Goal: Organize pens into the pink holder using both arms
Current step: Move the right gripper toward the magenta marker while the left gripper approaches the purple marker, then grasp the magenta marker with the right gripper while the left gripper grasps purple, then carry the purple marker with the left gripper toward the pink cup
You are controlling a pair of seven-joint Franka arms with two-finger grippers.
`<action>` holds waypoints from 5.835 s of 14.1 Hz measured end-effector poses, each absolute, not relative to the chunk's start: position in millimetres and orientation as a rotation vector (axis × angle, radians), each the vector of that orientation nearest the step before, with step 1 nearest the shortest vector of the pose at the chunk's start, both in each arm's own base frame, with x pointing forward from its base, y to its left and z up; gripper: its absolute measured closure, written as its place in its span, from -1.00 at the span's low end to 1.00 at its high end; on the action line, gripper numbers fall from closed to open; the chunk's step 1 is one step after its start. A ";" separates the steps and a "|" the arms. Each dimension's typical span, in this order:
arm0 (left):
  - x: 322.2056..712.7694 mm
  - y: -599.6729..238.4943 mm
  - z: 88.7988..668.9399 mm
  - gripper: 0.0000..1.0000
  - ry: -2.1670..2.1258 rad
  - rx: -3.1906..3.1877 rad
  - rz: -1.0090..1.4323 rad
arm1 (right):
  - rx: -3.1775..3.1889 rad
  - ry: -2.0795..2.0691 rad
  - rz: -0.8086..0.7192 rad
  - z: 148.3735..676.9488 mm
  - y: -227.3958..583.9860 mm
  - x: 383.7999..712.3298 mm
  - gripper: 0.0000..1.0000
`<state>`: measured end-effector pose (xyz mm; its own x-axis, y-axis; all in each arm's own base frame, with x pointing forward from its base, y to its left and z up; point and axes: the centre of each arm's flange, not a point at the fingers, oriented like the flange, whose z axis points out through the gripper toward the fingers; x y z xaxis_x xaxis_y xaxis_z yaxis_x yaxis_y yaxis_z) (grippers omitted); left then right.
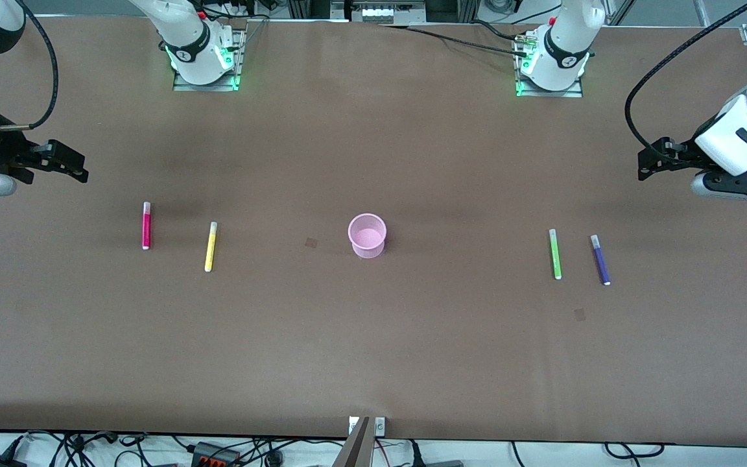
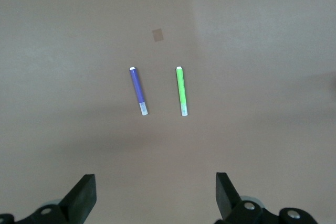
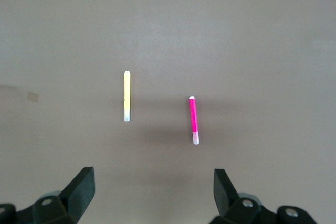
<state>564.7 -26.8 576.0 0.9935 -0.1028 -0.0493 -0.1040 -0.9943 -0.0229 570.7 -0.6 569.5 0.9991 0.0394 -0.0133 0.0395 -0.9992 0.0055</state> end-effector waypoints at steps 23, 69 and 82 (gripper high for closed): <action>637.1 46.3 394.6 -1.00 -0.012 -3.127 0.346 | 3.125 0.055 -0.313 452.8 -3.6 600.2 -1.00; 692.0 -32.7 342.6 0.64 0.379 -3.240 0.352 | 3.039 0.159 -0.630 165.8 -65.3 621.0 0.32; 632.6 -346.5 416.1 0.64 2.130 -3.258 -0.315 | 3.077 0.567 -0.528 348.3 2.0 664.1 0.65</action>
